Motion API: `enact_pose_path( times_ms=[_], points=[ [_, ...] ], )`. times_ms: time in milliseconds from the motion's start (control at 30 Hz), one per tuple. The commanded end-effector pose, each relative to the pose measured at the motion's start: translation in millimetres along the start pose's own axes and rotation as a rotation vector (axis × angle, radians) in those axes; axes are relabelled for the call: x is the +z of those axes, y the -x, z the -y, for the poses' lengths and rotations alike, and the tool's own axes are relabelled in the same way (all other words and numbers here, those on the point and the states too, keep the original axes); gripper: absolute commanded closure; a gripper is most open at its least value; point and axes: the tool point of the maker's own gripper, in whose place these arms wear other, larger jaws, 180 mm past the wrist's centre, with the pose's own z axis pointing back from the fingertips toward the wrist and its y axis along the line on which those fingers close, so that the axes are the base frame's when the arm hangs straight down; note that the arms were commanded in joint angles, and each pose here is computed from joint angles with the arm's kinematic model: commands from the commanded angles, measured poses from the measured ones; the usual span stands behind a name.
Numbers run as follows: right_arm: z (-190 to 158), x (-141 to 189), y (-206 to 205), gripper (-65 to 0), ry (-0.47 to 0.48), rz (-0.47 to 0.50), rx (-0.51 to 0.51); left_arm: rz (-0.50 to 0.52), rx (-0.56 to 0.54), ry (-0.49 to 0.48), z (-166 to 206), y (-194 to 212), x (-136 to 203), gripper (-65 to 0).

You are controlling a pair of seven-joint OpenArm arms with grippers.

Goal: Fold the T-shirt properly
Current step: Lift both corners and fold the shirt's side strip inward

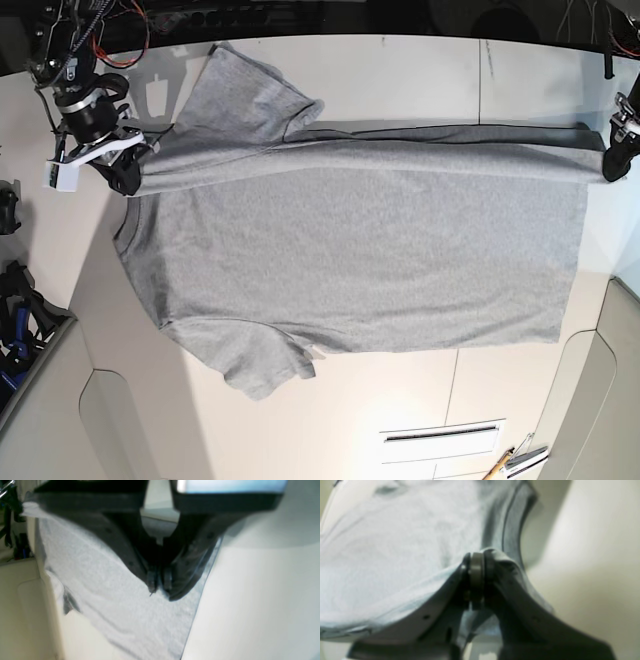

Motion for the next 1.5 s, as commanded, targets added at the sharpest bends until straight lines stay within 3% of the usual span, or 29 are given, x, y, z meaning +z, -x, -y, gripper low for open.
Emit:
enact_pose_path(
  times_ms=[0, 400, 733, 767, 833, 900, 1467],
  points=[
    [-2, 1, -14, 0.0, -0.010, 0.048, 0.015, 0.050, -0.039, 0.019, 6, -21, -1, 0.0],
    [0, 0, -14, 0.0, 0.005, 0.042, 0.039, -0.039, -0.139, 0.023, 19, 3, -28, 0.0],
    [1, 0, -15, 0.0, 0.014, 0.045, 0.054, -0.052, -0.162, 0.007, 17, 6, -29, 0.0],
    [2, 0, -15, -2.7, 0.019, 0.042, 0.063, -0.059, -0.170, 0.000, 15, 7, -29, -0.7],
    [2, 0, -15, -19.0, 0.020, 0.044, 0.064, -0.065, -0.178, -0.006, 14, 8, -29, -15.7],
    [2, 0, -18, -26.0, 0.019, 0.062, 0.064, -0.061, -0.177, -0.006, 14, 7, -29, -25.8],
    [15, 20, -79, -26.1, 0.097, 0.213, 0.148, 0.056, -0.208, -0.062, -3, -43, -9, -26.7]
  ],
)
